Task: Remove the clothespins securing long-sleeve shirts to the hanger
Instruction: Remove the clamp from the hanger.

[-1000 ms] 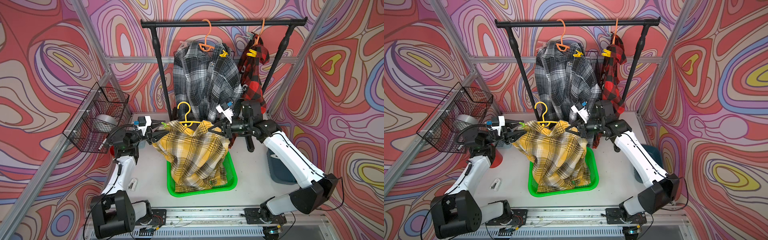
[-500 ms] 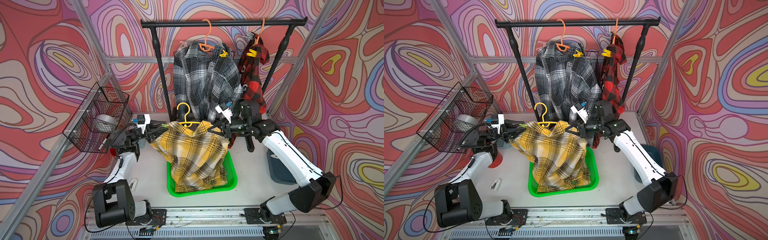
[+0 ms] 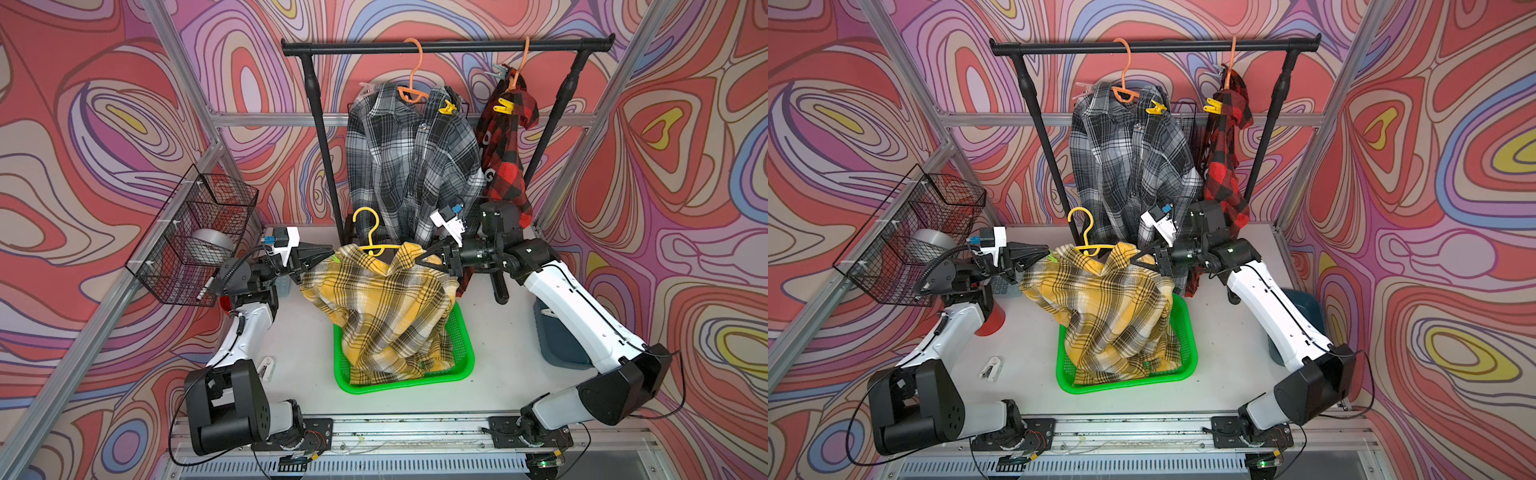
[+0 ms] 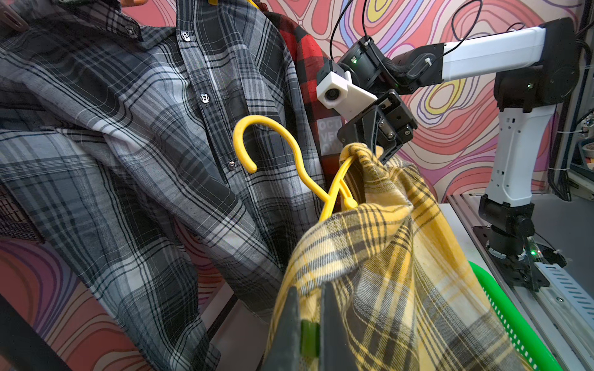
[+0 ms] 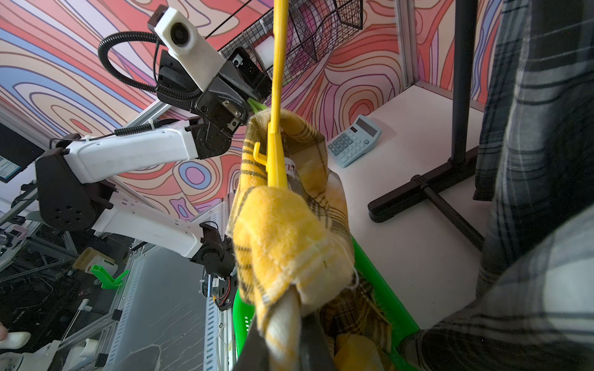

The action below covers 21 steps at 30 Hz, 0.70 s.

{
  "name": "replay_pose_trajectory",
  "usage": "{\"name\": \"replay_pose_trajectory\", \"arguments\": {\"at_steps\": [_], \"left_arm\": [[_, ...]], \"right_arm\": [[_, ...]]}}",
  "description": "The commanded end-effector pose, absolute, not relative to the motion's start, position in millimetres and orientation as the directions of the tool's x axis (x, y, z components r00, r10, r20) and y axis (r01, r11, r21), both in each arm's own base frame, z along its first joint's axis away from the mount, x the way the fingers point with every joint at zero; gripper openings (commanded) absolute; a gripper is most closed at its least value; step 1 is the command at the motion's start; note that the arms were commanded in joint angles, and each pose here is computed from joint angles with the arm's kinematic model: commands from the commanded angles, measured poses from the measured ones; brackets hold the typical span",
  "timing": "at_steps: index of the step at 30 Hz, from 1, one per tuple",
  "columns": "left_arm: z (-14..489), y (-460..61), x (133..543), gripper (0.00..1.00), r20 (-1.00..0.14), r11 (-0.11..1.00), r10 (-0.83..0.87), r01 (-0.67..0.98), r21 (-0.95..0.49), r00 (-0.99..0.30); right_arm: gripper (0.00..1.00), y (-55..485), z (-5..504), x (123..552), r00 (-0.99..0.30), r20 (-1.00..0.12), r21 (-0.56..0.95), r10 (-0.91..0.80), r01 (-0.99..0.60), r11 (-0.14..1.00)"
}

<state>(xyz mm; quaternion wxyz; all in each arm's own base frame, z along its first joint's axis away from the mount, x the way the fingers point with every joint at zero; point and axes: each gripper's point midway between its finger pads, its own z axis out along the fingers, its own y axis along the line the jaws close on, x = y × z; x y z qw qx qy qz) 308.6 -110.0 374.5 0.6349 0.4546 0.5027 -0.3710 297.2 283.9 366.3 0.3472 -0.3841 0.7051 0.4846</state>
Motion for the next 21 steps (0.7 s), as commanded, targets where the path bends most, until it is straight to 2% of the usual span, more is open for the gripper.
{"name": "replay_pose_trajectory", "arguments": {"at_steps": [1,7,10,14,18,21], "left_arm": [[393.7,-112.8,295.1,0.00,-0.951,0.284,0.015,0.911,0.300,0.308],[412.0,-113.6,291.5,0.00,-0.952,0.289,0.001,0.911,0.293,0.306],[437.1,-108.9,297.2,0.00,-0.953,0.377,-0.072,0.893,0.247,0.294],[469.6,-103.9,299.0,0.00,-0.945,0.449,-0.159,0.873,0.190,0.287],[493.3,-106.6,292.4,0.00,-0.934,0.468,-0.225,0.871,0.147,0.278],[502.2,-109.3,293.5,0.00,-0.940,0.481,-0.270,0.875,0.057,0.210]], "right_arm": [[0.00,282.4,382.4,300.9,-0.420,-0.889,0.376,-0.180,-0.896,0.235],[0.00,278.6,368.6,310.0,-0.446,-0.874,0.376,-0.194,-0.873,0.312],[0.00,277.6,355.8,313.2,-0.462,-0.861,0.370,-0.213,-0.855,0.362],[0.00,285.9,338.1,304.1,-0.469,-0.844,0.341,-0.258,-0.843,0.415],[0.00,294.5,312.2,291.8,-0.511,-0.815,0.358,-0.273,-0.815,0.456],[0.00,300.7,284.9,277.9,-0.554,-0.784,0.383,-0.281,-0.787,0.484]]}}
